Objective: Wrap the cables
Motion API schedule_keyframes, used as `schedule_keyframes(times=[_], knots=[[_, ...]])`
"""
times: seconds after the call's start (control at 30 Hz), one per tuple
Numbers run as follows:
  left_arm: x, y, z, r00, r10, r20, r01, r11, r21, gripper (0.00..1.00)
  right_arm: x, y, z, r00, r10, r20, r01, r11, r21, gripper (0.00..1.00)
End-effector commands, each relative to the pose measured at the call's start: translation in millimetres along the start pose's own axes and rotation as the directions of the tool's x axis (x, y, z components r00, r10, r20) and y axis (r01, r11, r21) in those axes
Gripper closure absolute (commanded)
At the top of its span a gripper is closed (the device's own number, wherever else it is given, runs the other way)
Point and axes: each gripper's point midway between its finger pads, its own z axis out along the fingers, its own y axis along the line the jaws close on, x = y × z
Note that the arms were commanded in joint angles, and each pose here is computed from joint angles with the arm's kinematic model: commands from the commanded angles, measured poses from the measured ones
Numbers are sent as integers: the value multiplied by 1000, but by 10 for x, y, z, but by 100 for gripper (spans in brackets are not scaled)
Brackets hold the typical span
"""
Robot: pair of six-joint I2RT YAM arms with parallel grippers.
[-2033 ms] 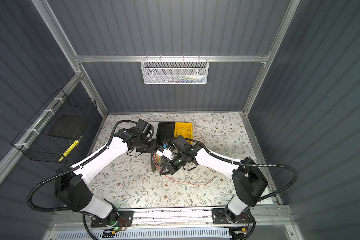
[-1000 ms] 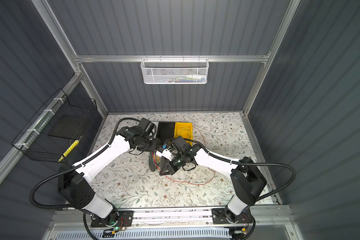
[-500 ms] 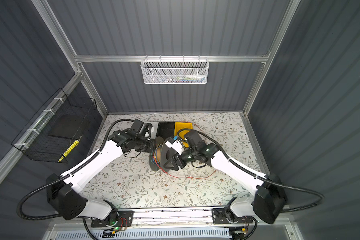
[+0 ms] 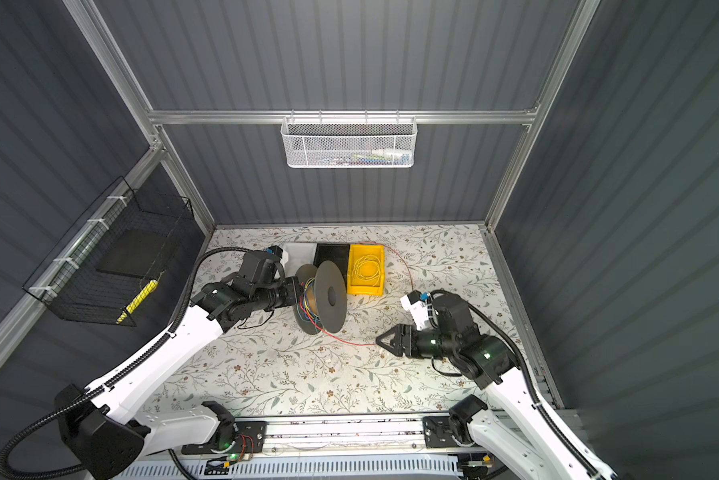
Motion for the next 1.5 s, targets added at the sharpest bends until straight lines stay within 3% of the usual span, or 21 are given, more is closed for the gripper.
schedule_keyframes(times=[0.0, 0.1, 0.2, 0.4, 0.53, 0.67, 0.83, 1.03, 1.2, 1.3, 1.47], knots=[[-270, -204, -121, 994, -42, 100, 33, 996, 86, 100, 296, -225, 59, 960, 275, -54, -276, 961, -2, 40], [-259, -244, -99, 994, -55, 99, 43, 992, 118, 100, 382, -435, 187, 933, 359, -32, -360, 932, -35, 40], [-252, -255, -112, 994, -61, 93, 50, 991, 124, 100, 289, -561, 269, 934, 356, 32, -354, 934, -45, 31], [-223, -266, -186, 994, -78, 76, 68, 989, 128, 100, -44, -345, 393, 955, 288, 70, -276, 950, -144, 25], [-213, -246, -184, 993, -89, 79, 78, 989, 125, 100, -150, -187, 376, 964, 256, 77, -238, 953, -186, 25], [-216, -278, -146, 993, -96, 70, 86, 987, 138, 100, -242, -295, 411, 953, 273, 129, -252, 955, -157, 20], [-252, -311, -181, 994, -84, 76, 72, 987, 143, 100, -463, -311, 484, 945, 274, 177, -249, 956, -155, 23], [-265, -330, -243, 992, -88, 91, 73, 984, 160, 100, -649, -372, 587, 935, 287, 209, -263, 955, -135, 45], [-285, -374, -333, 987, -113, 118, 87, 974, 208, 100, -623, -501, 651, 930, 302, 210, -286, 952, -106, 80], [-335, -450, -425, 981, -128, 149, 85, 961, 264, 100, -561, -678, 662, 919, 324, 226, -315, 946, -73, 95], [-314, -691, -594, 988, -74, 135, 16, 921, 390, 100, -605, -923, 578, 890, 359, 283, -358, 932, -57, 100]])
